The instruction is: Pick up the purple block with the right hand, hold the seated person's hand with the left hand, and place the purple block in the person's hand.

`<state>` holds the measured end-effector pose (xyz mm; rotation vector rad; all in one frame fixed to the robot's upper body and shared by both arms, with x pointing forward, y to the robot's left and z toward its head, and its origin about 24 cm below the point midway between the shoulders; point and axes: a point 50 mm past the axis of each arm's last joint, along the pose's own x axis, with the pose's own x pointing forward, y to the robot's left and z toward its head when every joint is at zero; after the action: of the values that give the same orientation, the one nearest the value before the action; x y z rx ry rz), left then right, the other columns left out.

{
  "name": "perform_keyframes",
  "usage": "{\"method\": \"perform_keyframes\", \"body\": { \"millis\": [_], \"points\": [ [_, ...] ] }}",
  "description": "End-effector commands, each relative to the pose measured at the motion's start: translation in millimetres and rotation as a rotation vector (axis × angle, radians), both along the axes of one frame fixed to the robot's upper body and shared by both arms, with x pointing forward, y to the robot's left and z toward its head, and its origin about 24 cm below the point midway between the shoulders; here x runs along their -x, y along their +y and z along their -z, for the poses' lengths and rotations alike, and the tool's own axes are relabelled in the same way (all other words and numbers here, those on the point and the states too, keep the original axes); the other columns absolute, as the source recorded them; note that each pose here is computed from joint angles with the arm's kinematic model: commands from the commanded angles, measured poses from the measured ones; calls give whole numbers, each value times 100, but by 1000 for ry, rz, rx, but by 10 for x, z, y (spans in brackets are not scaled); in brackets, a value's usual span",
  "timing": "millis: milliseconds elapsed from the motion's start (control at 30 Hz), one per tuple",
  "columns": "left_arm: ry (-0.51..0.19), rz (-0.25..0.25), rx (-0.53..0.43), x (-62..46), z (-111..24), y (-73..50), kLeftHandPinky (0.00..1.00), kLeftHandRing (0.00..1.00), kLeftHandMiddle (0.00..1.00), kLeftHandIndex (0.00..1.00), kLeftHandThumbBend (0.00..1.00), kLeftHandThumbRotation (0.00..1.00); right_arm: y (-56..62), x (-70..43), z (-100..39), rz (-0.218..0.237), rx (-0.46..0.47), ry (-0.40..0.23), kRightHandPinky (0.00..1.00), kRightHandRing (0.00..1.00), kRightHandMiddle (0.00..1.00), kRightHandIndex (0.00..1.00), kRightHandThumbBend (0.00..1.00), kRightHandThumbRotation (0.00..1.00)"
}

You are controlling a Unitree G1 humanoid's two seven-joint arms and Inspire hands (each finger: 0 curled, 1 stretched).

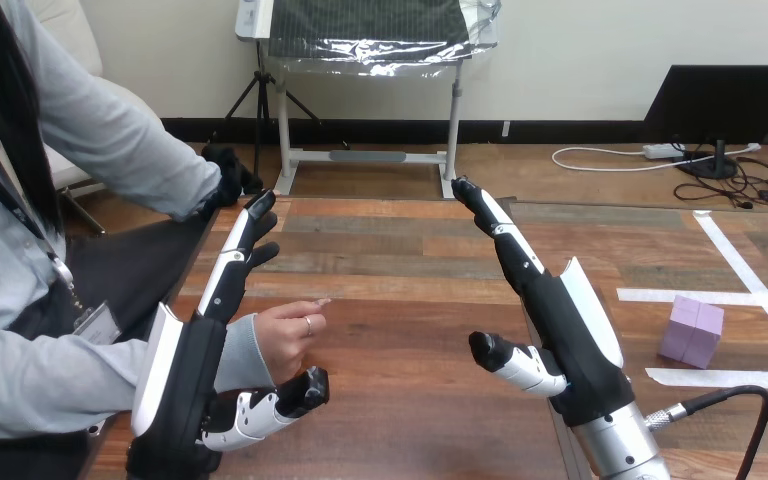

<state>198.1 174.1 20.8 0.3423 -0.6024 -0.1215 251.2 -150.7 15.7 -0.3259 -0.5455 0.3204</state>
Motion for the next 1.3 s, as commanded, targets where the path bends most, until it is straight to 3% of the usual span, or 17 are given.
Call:
{"method": "perform_keyframes", "body": {
  "millis": [0, 500, 1000, 1267],
  "points": [
    [-64, 9, 15, -72, -122, -16, 86, 94, 97, 96, 100, 85, 16, -95, -143, -2, -24, -67, 99, 99, 97, 96, 100, 94],
    [-69, 6, 19, -78, -121, -21, 87, 94, 97, 95, 100, 85, -36, -124, -163, 13, -6, -65, 97, 98, 96, 96, 100, 93],
    [-61, 6, 17, -84, -116, -26, 87, 94, 97, 95, 100, 85, -154, -217, -244, 91, 48, -91, 94, 97, 95, 94, 100, 99],
    [-57, 7, 27, -87, -109, -34, 88, 94, 97, 95, 100, 84, -288, -330, -354, 152, 110, -117, 91, 96, 94, 92, 100, 99]
  ]
}}
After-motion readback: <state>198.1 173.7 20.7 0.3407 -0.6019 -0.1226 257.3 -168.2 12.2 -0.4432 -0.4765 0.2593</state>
